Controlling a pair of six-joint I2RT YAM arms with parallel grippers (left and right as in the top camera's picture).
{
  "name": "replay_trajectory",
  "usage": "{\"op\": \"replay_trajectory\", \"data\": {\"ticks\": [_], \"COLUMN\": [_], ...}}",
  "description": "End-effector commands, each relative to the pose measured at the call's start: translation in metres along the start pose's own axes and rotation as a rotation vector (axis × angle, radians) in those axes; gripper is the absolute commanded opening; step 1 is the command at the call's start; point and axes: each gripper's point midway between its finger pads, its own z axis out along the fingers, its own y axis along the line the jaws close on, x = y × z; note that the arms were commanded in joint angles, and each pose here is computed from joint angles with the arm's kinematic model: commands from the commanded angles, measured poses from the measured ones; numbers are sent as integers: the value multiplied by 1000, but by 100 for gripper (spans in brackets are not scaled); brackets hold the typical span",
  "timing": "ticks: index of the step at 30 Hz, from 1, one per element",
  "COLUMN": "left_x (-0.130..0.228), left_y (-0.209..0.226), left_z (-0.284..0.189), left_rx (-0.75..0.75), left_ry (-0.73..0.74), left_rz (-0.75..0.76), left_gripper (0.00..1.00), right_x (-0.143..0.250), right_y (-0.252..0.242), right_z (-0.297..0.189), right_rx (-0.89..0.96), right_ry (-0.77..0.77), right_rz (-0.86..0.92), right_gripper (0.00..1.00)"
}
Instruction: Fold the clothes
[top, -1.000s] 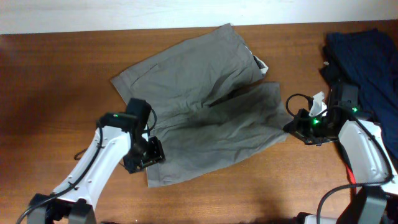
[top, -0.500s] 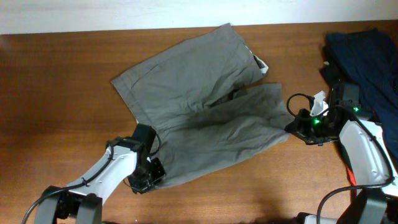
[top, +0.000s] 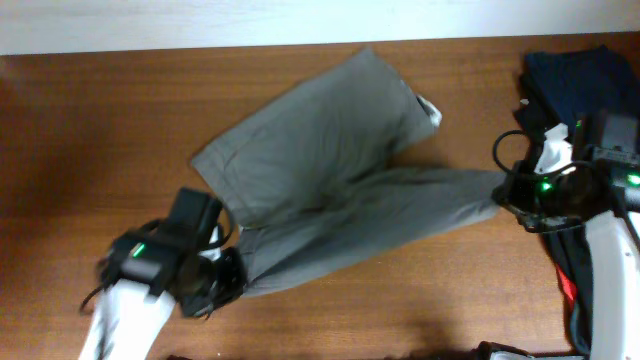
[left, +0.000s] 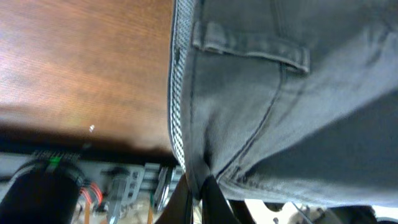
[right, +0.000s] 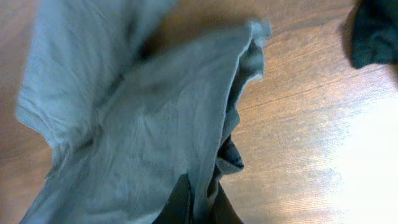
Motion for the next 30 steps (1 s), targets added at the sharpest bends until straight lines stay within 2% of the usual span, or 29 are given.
{"op": "replay_trajectory", "data": {"ticks": [1, 5, 10, 15, 21, 24, 30], "left_x": [15, 33, 22, -5, -36, -62, -111], "left_y": [14, 27, 34, 46, 62, 60, 61], "left_z": [-43, -66, -66, -51, -27, -10, 22], "left_rx": [10, 25, -38, -242, -508, -573, -645], "left_ry": [-133, -194, -227, -180, -82, -93, -155], "left_rz": [-16, -38, -60, -85, -94, -94, -108], "left_gripper": [1, 1, 1, 1, 1, 1, 1], "right_x": [-15, -26, -46, -74, -92, -103, -127], "right_y": [13, 28, 40, 77, 109, 118, 126], "right_z": [-47, -80, -77, -16, 83, 126, 151], "right_rx": [18, -3, -33, -77, -90, -98, -125], "right_ry": [-124, -207, -242, -163, -44, -35, -101], "right_rz": [-50, -78, -111, -215, -299, -321, -343], "right_gripper": [4, 4, 4, 4, 4, 4, 4]}}
